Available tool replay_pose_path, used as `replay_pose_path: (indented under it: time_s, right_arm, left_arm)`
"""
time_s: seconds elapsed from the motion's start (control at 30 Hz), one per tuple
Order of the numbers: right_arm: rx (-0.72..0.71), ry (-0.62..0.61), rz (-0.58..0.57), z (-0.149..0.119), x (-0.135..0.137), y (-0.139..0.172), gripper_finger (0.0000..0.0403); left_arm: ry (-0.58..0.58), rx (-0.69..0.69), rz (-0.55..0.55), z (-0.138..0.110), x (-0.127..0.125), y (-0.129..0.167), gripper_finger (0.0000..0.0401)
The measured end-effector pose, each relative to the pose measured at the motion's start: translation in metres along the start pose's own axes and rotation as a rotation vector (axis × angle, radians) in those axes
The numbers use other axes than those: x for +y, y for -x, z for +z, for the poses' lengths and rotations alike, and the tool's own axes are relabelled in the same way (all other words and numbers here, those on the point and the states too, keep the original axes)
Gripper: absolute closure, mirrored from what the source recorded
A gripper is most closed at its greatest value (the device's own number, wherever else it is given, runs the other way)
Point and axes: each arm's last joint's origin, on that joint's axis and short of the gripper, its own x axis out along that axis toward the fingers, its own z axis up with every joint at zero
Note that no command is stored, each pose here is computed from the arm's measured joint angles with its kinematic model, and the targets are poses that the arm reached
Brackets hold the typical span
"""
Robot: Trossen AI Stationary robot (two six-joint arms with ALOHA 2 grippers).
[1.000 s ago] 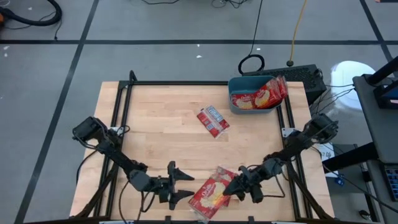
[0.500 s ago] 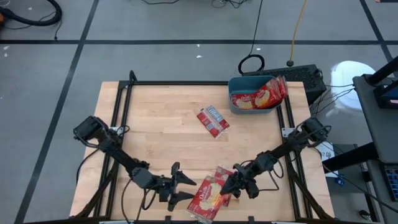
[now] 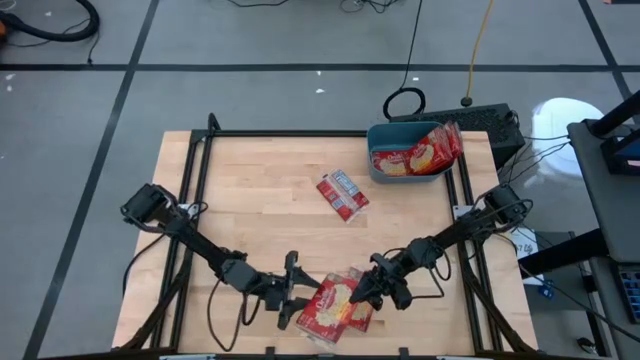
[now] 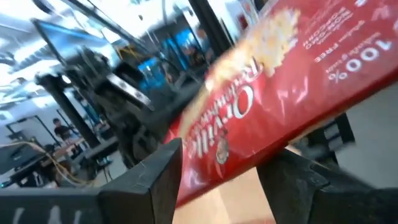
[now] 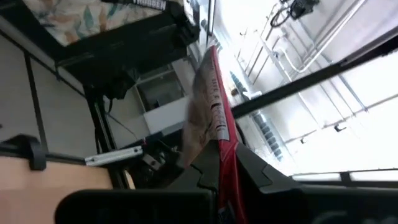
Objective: Sort popcorn bags into baskets
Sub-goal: Put the popcorn bag into the blue bin
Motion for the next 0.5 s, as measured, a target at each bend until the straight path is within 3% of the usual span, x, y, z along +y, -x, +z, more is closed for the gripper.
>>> replay_pose_path:
  time_s: [0.13,0.3,0.4,0.5]
  right_arm:
    - [0.006,-0.034,-0.006,-0.003,-0.002,0.0,0.0397]
    - [0.033,-0.047,-0.018,-0.006,-0.003,0.001,0.0397]
    - [0.044,-0.073,-0.023,-0.009,-0.004,0.001,0.0397]
    - [0.051,-0.081,-0.026,-0.009,-0.004,0.001,0.0397]
  left_arm:
    - [0.013,-0.06,0.041,0.003,0.009,-0.002,0.0188]
    - [-0.034,-0.084,0.009,0.001,0.012,-0.004,0.0175]
    - [-0.051,-0.094,0.005,0.0,0.015,-0.005,0.0208]
    - [-0.047,-0.093,0.007,-0.002,0.018,-0.006,0.0274]
